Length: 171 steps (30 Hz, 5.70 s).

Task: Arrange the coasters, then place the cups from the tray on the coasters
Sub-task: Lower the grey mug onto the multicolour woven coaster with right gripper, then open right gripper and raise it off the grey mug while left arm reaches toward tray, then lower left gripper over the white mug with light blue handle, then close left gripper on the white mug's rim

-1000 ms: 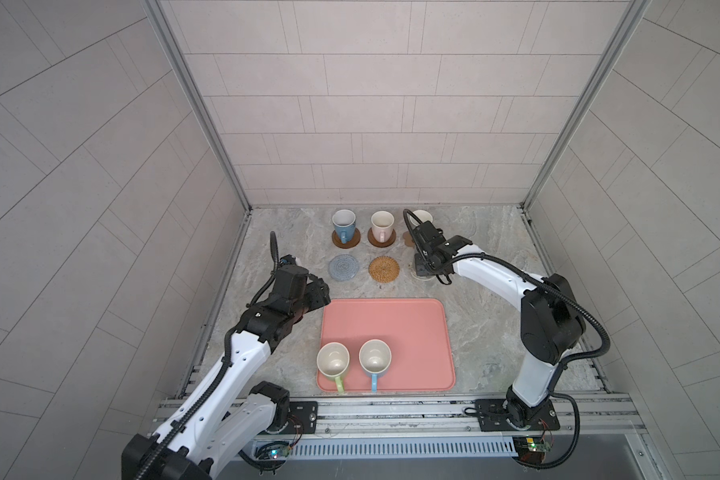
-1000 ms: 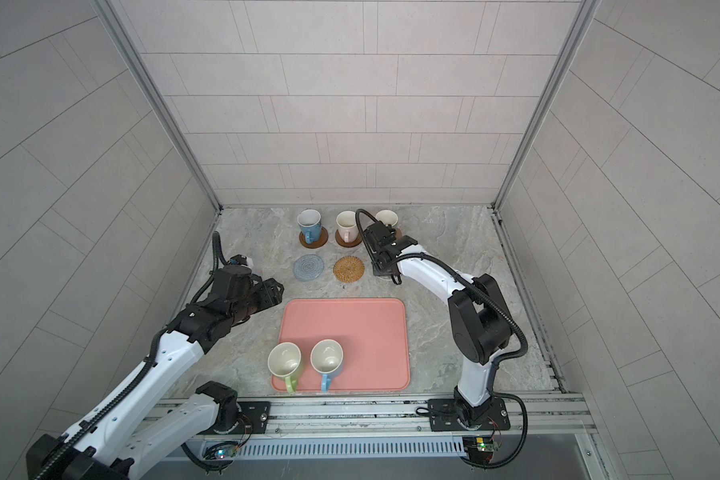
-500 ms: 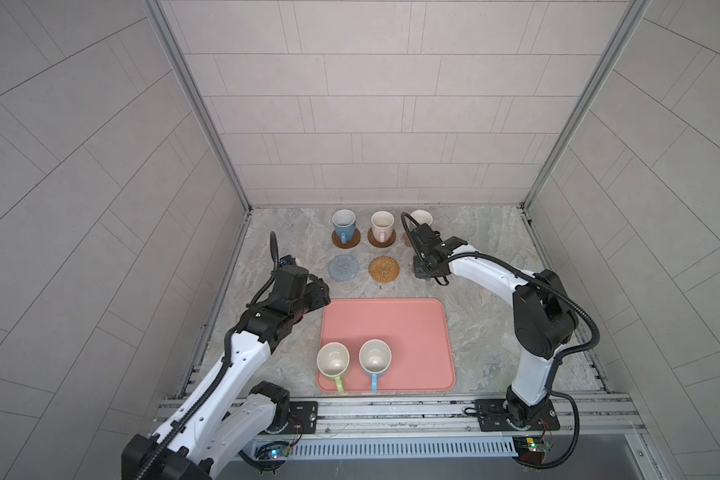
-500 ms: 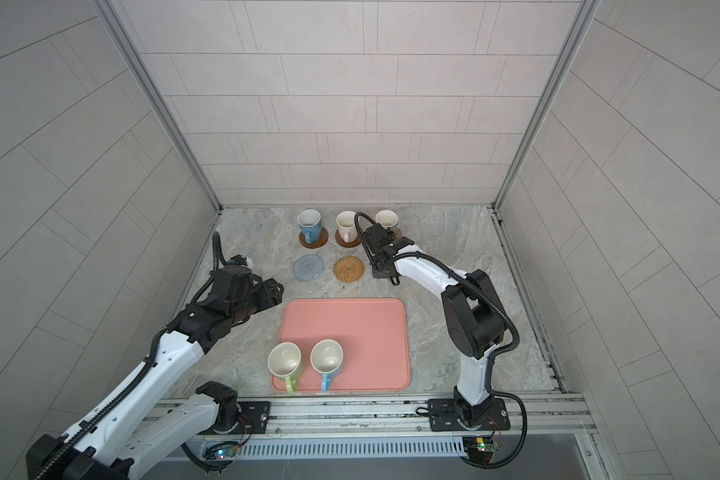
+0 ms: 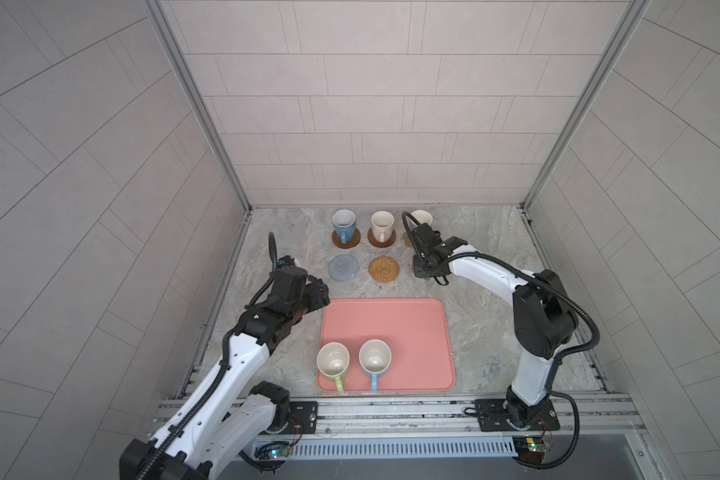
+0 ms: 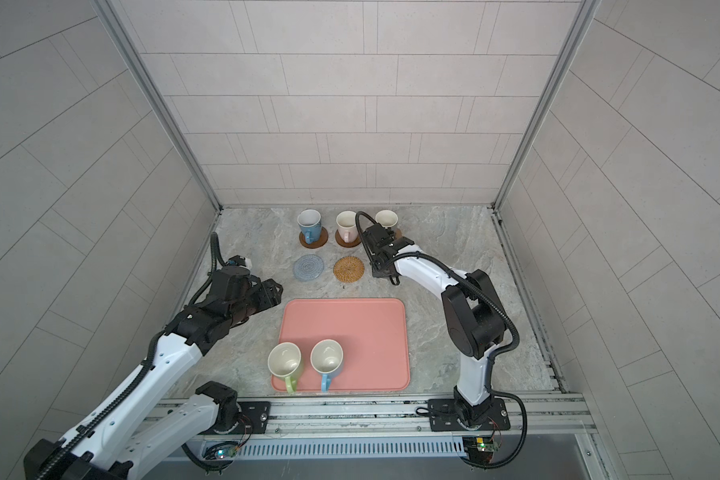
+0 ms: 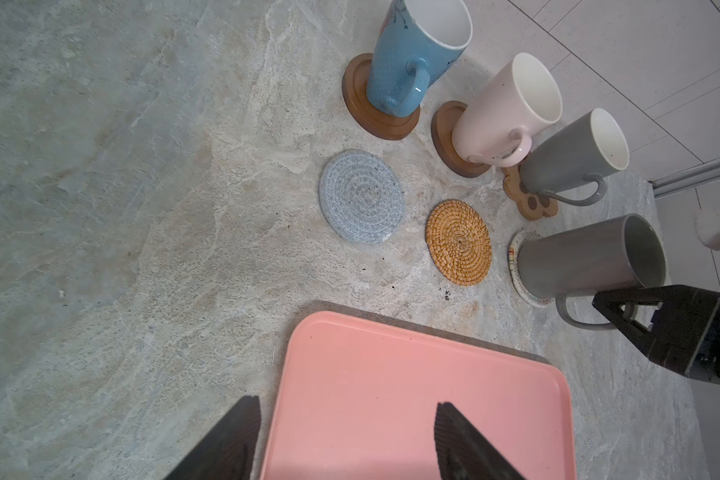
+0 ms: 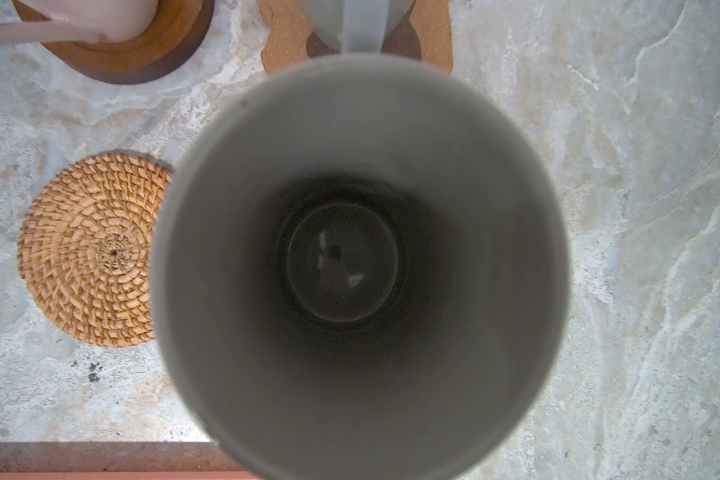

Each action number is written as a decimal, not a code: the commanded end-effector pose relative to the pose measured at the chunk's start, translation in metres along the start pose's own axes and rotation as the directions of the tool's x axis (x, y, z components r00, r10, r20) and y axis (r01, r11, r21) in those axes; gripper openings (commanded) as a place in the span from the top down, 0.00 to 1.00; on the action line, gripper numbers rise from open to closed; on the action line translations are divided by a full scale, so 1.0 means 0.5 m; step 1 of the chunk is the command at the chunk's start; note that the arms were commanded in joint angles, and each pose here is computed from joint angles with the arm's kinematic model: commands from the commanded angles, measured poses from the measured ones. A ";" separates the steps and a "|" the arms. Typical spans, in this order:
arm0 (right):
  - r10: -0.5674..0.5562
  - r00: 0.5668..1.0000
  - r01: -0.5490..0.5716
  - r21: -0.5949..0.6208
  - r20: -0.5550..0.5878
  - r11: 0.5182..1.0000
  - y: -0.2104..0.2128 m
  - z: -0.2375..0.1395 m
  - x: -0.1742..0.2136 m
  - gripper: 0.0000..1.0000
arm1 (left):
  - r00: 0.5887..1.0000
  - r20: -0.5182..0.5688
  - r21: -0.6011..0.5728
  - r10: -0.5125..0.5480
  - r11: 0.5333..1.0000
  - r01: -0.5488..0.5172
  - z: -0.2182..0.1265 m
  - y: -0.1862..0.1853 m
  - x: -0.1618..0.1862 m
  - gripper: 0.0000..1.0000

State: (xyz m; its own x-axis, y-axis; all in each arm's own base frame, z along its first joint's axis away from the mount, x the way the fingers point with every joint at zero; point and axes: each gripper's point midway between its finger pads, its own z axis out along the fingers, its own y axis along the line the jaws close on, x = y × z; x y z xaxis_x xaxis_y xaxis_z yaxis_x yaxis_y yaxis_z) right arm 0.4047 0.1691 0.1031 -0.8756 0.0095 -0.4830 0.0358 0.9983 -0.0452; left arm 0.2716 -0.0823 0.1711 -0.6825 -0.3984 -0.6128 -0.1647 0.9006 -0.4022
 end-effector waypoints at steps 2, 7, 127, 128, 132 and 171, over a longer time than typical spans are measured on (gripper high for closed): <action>0.045 0.996 -0.047 0.015 0.070 0.999 -0.009 -0.011 -0.036 0.95 | 1.000 -0.002 -0.022 -0.017 1.000 0.017 -0.004 0.015 0.008 0.27; 0.049 0.996 -0.050 0.019 0.068 0.999 -0.012 -0.012 -0.036 0.91 | 1.000 0.001 -0.022 -0.017 1.000 0.017 -0.005 0.016 0.007 0.27; 0.296 0.955 -0.290 -0.166 0.012 0.942 -0.183 -0.216 0.060 0.50 | 0.728 -0.575 0.143 0.372 0.922 -0.358 -0.208 -0.187 0.459 0.38; 0.297 0.955 -0.291 -0.167 0.012 0.942 -0.183 -0.217 0.060 0.50 | 0.725 -0.579 0.141 0.374 0.921 -0.362 -0.205 -0.186 0.463 0.38; 0.300 0.954 -0.293 -0.165 0.018 0.942 -0.187 -0.221 0.061 0.50 | 0.720 -0.585 0.128 0.373 0.919 -0.373 -0.192 -0.175 0.475 0.39; 0.357 0.933 -0.348 -0.153 0.039 0.925 -0.210 -0.235 0.063 0.50 | 0.691 -0.571 0.045 0.442 0.858 -0.512 -0.092 -0.159 0.482 0.65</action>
State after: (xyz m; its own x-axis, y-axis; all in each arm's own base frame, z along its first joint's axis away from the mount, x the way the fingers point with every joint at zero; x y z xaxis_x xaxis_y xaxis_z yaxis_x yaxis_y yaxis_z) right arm 0.3201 0.0766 0.1898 -0.7994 0.3486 -0.4893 0.2445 0.9327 0.2651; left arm 0.0770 -0.2472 0.0876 -0.9627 0.2029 -0.1789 0.2240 0.9687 -0.1071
